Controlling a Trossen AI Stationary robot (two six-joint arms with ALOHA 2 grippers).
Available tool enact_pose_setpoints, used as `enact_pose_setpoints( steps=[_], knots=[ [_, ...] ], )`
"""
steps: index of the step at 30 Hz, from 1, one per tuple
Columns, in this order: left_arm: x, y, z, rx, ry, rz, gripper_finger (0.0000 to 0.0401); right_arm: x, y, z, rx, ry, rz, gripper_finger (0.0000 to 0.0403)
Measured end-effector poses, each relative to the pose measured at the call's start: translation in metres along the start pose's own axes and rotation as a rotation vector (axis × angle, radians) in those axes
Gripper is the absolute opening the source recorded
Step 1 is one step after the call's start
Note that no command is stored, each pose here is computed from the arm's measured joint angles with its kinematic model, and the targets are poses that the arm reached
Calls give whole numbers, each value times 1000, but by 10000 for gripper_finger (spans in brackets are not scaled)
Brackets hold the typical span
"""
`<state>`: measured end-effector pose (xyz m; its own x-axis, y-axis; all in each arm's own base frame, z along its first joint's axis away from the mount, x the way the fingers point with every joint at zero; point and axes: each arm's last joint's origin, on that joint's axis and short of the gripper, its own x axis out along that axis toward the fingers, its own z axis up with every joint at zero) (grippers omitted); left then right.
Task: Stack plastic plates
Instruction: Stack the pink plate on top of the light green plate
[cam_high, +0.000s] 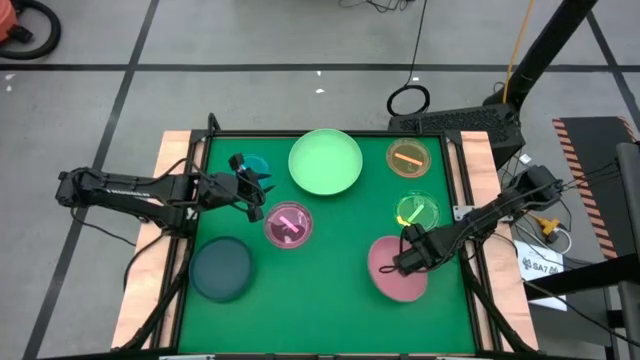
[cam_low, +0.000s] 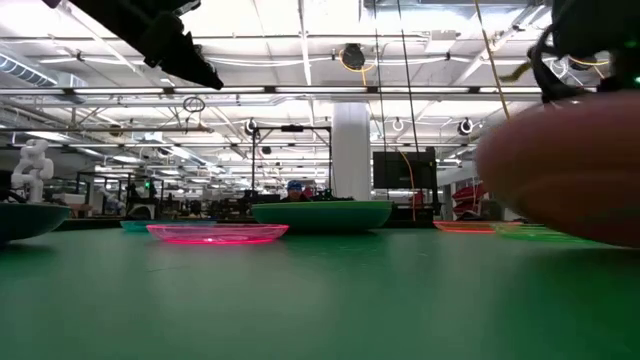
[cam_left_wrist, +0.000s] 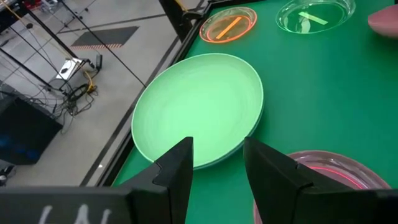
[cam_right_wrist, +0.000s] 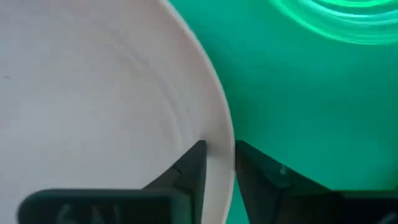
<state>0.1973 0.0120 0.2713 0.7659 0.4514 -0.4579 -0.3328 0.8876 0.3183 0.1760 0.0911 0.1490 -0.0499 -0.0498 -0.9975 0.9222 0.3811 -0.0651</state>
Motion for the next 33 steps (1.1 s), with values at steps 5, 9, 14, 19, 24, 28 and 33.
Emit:
enact_pose_setpoints(
  steps=[5, 9, 14, 19, 24, 28, 33],
  knots=[
    [0, 0, 0, 0, 1, 0, 149, -11, 2, 2, -5, -48, 55, 23],
    [0, 0, 0, -2, 3, 0, 149, -18, 0, 3, 0, -94, 100, 7],
    [0, 0, 0, -2, 3, 0, 149, -27, -4, 7, 4, -193, 152, 4],
    [0, 0, 0, -4, 0, 0, 149, -34, -8, 9, -29, -234, 194, 3],
    [0, 0, 3, -14, -27, 3, 149, -42, -9, 13, -26, -311, 259, 2],
    [0, 0, 3, -15, -30, 3, 149, -46, -4, 21, -39, -370, 312, 1],
    [0, 0, 3, 3, -32, 3, 149, -50, 5, 42, -80, -465, 370, 1]
  ],
)
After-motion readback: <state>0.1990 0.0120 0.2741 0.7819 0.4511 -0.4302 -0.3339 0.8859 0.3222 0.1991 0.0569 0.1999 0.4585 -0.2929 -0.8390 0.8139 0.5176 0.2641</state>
